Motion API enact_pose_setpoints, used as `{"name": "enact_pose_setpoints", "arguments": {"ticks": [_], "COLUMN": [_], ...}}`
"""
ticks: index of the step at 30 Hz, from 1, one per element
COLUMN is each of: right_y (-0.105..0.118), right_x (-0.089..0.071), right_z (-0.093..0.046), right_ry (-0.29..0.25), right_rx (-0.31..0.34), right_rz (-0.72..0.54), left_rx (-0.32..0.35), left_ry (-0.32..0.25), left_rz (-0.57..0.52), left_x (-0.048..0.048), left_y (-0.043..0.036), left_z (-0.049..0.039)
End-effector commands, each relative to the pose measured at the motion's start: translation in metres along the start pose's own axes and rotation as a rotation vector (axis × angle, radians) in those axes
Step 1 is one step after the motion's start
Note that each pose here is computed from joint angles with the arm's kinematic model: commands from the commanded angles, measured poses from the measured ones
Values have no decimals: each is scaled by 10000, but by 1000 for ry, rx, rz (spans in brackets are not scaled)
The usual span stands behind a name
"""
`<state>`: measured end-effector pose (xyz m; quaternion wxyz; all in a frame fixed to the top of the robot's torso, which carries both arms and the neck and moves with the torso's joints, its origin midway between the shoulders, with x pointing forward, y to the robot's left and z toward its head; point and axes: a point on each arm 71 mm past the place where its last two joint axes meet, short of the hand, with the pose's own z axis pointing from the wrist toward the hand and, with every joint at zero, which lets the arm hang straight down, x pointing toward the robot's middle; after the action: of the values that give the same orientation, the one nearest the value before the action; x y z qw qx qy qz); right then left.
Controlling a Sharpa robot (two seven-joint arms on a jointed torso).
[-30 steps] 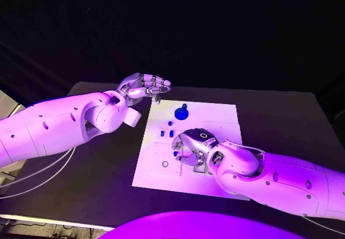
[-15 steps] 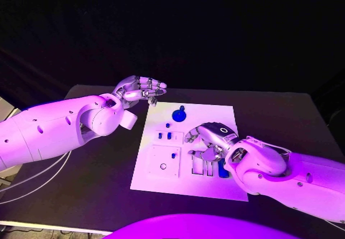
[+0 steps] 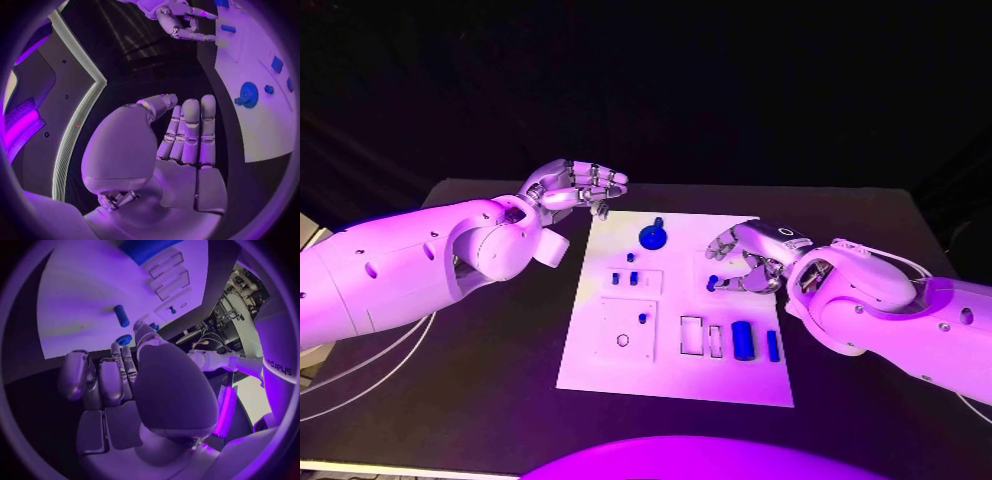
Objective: Assemble the parts on the task board
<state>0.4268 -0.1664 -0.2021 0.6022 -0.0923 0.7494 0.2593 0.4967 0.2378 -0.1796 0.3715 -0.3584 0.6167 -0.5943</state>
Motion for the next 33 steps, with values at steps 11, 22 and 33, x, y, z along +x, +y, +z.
{"name": "enact_pose_setpoints", "arguments": {"ticks": [11,22,33], "right_y": [-62,-11,12], "right_x": [139,173,195], "right_z": [68,107,158], "right_ry": [151,149,110], "right_rx": [25,18,17], "right_rz": [-69,-39,-16], "left_rx": [5,4,3], "left_ry": [17,22,22], "left_rz": [2,1,1], "left_x": [16,34,30], "left_y": [-9,-10,-8], "left_z": [4,9,8]}}
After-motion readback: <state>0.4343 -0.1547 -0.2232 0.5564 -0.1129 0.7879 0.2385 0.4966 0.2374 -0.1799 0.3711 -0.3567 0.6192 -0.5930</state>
